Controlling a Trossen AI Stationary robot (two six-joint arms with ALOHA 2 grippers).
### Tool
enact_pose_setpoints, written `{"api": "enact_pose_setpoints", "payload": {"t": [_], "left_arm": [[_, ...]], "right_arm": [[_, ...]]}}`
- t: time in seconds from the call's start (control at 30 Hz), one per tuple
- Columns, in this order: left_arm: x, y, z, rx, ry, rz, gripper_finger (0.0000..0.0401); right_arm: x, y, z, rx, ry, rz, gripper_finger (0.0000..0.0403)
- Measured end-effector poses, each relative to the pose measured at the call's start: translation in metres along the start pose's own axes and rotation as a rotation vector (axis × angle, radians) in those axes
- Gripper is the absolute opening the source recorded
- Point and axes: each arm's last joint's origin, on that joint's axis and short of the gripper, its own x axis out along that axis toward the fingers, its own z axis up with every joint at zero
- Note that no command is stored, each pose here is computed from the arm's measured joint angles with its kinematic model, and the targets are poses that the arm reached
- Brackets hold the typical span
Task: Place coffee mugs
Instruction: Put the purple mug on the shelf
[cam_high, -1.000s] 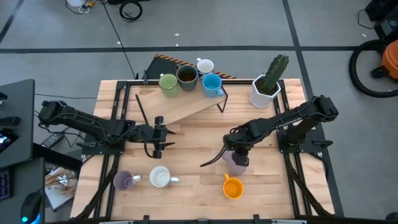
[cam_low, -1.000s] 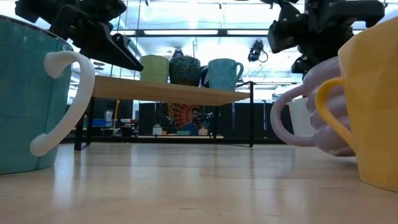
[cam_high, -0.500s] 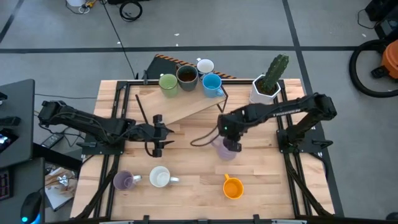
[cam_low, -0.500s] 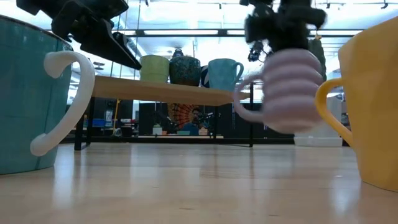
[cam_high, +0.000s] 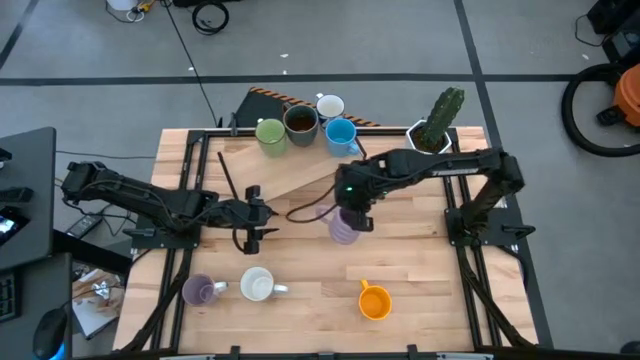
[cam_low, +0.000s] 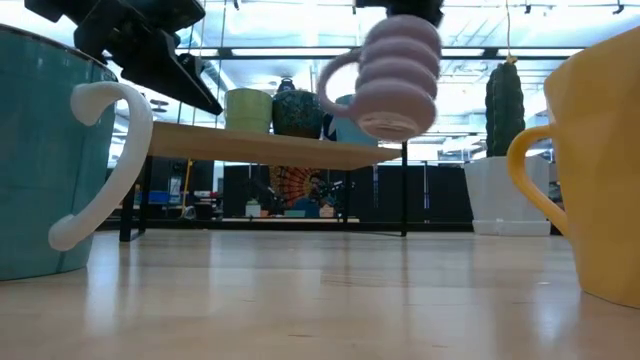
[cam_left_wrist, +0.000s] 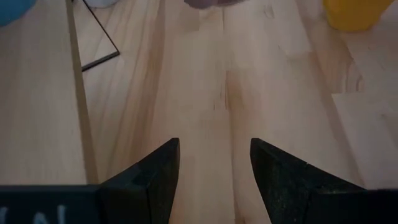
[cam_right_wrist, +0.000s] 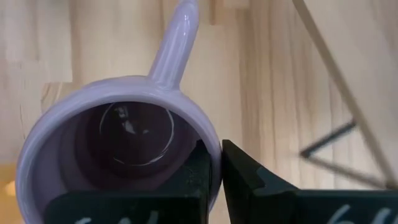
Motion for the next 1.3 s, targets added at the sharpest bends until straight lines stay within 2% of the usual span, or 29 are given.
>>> {"api": "enact_pose_setpoints", "payload": {"t": [0.2,0.4,0.63,0.83,1.1,1.3], "left_arm": [[0.000,-0.006,0.000,-0.020,0.005,-0.044,0.0203],[-0.006,-0.016,0.000,-0.014,-0.003,-0.086,0.0203],[-0.011,-0.014,0.010,-0.073,-0.012,-0.033,0.0203],[-0.011,-0.013,0.009,-0.170,0.005,-0.033,0.0203],[-0.011,-0.013,0.008,-0.193,0.009,-0.033,0.0203],[-0.011,-0.013,0.008,-0.200,0.004,-0.005,0.0203]], "right_arm": [[-0.002,-0.002,0.041,-0.122,-0.019,-0.013,0.0026],[-0.006,-0.020,0.071,-0.200,-0.064,-0.077,0.0028],[-0.010,-0.051,0.096,-0.242,-0.156,-0.140,0.0031],[0.002,-0.069,0.105,-0.334,-0.170,-0.211,0.0031],[0.001,-0.077,0.115,-0.456,-0.254,-0.282,0.0032],[0.003,-0.087,0.115,-0.493,-0.268,-0.246,0.0033]]}}
